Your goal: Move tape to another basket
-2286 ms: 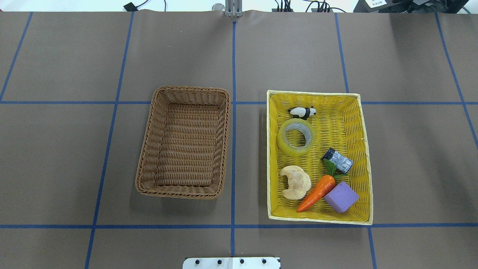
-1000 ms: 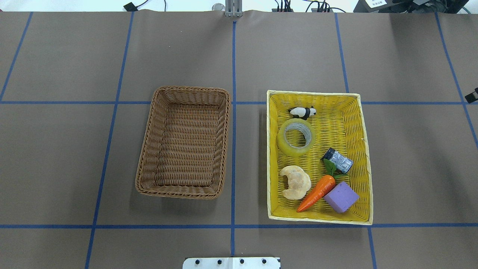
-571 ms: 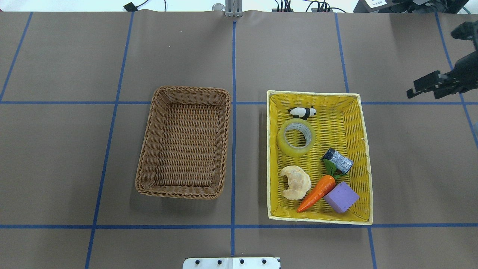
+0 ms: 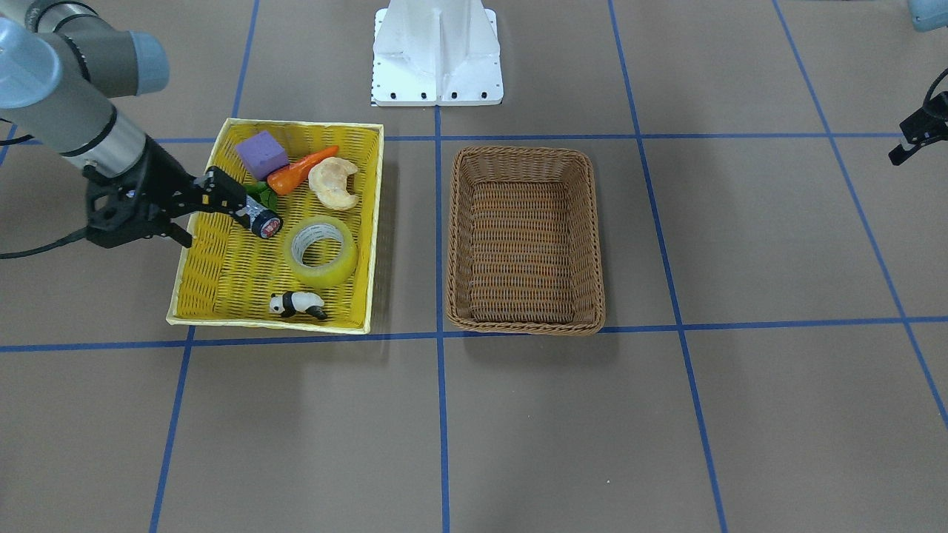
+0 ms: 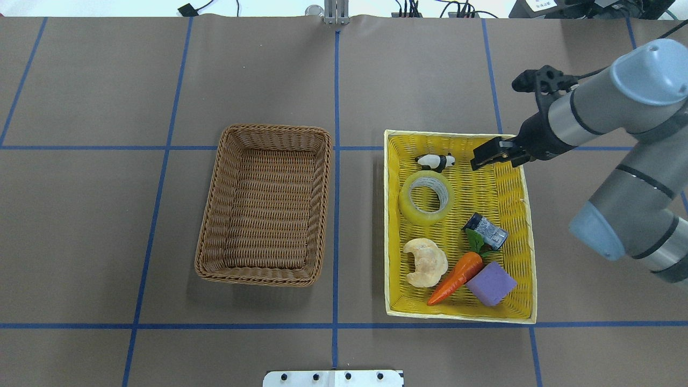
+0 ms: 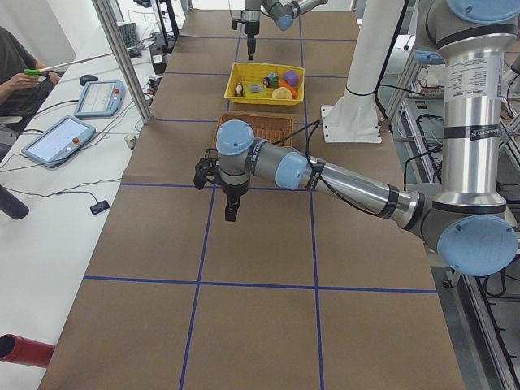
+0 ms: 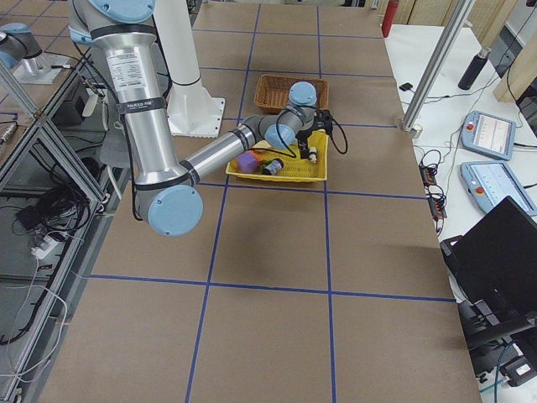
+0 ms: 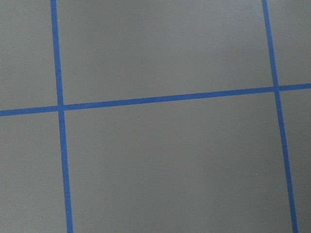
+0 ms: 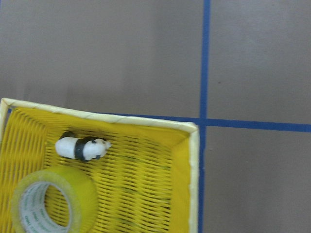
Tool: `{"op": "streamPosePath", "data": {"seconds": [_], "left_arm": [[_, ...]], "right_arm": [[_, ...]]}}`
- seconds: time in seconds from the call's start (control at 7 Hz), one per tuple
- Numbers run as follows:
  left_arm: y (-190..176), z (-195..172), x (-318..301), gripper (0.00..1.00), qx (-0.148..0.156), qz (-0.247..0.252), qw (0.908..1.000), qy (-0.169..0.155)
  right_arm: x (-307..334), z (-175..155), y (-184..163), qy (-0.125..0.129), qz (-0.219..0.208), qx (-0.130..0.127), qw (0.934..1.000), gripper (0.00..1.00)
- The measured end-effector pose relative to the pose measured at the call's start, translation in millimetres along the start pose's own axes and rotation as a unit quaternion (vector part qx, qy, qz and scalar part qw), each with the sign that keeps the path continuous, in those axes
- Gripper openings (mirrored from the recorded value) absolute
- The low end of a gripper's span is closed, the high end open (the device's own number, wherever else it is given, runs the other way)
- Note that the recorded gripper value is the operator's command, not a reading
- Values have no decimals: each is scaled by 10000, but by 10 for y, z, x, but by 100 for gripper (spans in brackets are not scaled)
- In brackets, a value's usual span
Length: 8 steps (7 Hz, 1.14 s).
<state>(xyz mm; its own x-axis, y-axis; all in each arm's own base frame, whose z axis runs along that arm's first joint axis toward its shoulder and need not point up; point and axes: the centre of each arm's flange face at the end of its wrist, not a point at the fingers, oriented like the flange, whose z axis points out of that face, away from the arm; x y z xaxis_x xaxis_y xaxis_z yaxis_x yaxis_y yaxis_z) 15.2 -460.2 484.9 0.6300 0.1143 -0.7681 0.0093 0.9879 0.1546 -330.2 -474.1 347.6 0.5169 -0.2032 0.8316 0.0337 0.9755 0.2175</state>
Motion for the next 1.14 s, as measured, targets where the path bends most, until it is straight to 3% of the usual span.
{"op": "streamPosePath", "data": {"seconds": [0.43, 1.14], "left_arm": [[102, -135, 116, 98, 112, 49, 9999, 21], [185, -263, 240, 98, 217, 98, 9997, 39]], "right_arm": [[-277, 521, -24, 244, -793, -41, 9965, 95], [-318, 906, -236, 379, -727, -228, 9964, 96]]}}
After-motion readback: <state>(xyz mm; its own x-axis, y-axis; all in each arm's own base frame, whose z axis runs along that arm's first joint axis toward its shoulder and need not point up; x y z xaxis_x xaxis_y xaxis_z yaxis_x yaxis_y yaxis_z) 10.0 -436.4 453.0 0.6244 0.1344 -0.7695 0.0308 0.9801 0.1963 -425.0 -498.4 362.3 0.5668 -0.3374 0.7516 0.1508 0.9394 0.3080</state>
